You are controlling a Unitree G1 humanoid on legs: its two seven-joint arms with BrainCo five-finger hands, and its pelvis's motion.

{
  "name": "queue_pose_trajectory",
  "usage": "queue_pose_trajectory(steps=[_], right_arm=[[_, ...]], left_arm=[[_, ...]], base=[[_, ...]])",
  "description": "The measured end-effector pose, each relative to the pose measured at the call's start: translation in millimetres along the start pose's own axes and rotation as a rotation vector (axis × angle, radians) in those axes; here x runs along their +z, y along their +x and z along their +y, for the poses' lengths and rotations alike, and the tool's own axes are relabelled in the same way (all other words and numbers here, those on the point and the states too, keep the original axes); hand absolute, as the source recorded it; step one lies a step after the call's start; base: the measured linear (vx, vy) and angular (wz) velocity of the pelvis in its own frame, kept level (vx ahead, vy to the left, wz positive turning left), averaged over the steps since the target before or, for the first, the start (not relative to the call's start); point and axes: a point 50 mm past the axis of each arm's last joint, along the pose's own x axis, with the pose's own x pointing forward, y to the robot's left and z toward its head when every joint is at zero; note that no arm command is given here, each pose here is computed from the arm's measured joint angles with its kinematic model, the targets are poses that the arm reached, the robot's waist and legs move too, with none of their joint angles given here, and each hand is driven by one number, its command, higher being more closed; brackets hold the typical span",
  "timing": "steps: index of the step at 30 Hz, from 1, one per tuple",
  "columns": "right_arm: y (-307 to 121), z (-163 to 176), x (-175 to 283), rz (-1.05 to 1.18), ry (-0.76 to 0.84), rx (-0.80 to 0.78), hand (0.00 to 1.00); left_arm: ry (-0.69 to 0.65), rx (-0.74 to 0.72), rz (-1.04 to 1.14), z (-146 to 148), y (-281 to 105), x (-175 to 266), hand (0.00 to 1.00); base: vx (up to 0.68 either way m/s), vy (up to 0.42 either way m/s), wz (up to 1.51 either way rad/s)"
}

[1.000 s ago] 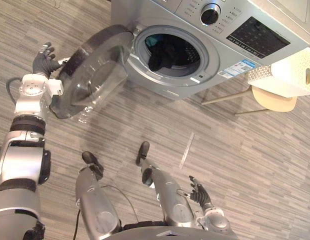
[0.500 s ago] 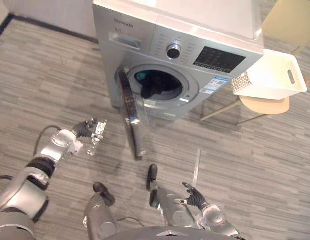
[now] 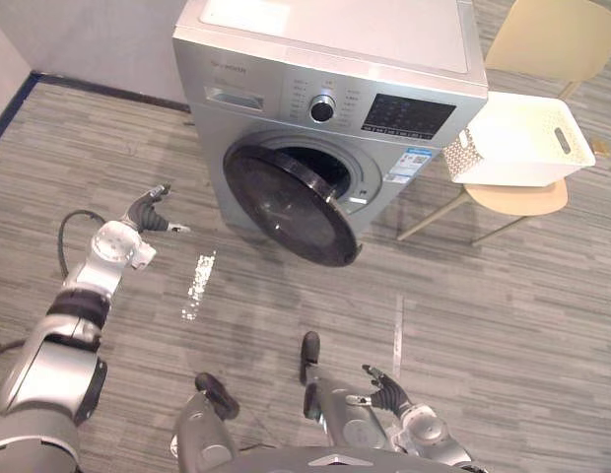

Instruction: Pick up the laundry basket with both hands and put the clothes into the washing machine.

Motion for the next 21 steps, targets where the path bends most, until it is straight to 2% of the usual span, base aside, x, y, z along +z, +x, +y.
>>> queue_pose_trajectory(steps=[3, 5, 6, 7, 9, 10, 12, 13, 14, 16, 21], right_arm=[[-0.2, -2.8, -0.2, 0.001, 0.009, -0.013, 0.00], [2.5, -6.3, 5.9, -0.011, -0.029, -0.019, 0.00], [6.2, -10.9, 14.4, -0.030, -0.042, -0.030, 0.00], [9.0, -13.7, 21.3, -0.047, -0.047, -0.037, 0.00], [26.6, -34.2, 68.0, -0.144, -0.075, -0.098, 0.00], [31.3, -42.4, 85.9, -0.178, -0.085, -0.123, 0.00], [36.4, -92.1, 165.8, -0.329, -0.068, -0.288, 0.00], [33.7, -106.4, 184.4, -0.361, -0.061, -0.333, 0.00], [22.2, -136.9, 222.1, -0.434, -0.034, -0.434, 0.00], [-3.9, -180.4, 263.4, -0.518, 0.009, -0.574, 0.00], [-53.0, -234.8, 300.8, -0.622, 0.029, -0.746, 0.00]], left_arm=[[-0.046, -0.051, 0.061, -37.0, -23.6, -33.2, 0.00], [-0.086, -0.106, 0.138, -74.6, -44.8, -58.4, 0.00], [-0.113, -0.150, 0.173, -97.7, -55.3, -67.1, 0.00], [-0.134, -0.168, 0.188, -108.2, -60.3, -70.3, 0.00], [-0.193, -0.205, 0.225, -140.9, -70.6, -73.4, 0.00], [-0.203, -0.207, 0.226, -146.7, -70.9, -71.7, 0.00], [-0.244, -0.187, 0.208, -160.0, -71.3, -62.9, 0.00], [-0.247, -0.180, 0.203, -160.4, -71.9, -61.6, 0.00], [-0.250, -0.160, 0.193, -159.6, -73.1, -59.8, 0.00], [-0.255, -0.137, 0.199, -159.4, -78.3, -62.2, 0.00], [-0.295, -0.116, 0.158, -163.9, -83.3, -51.7, 0.00]], base=[[0.02, 0.021, 0.10], [0.01, 0.013, 0.20], [0.00, 0.019, 0.29], [-0.02, 0.024, 0.34], [-0.04, 0.033, 0.38], [-0.08, 0.051, 0.49], [-0.13, 0.061, 0.44], [-0.18, 0.039, 0.33], [-0.15, 0.022, 0.24], [-0.14, 0.023, 0.28], [-0.05, -0.012, 0.28]])
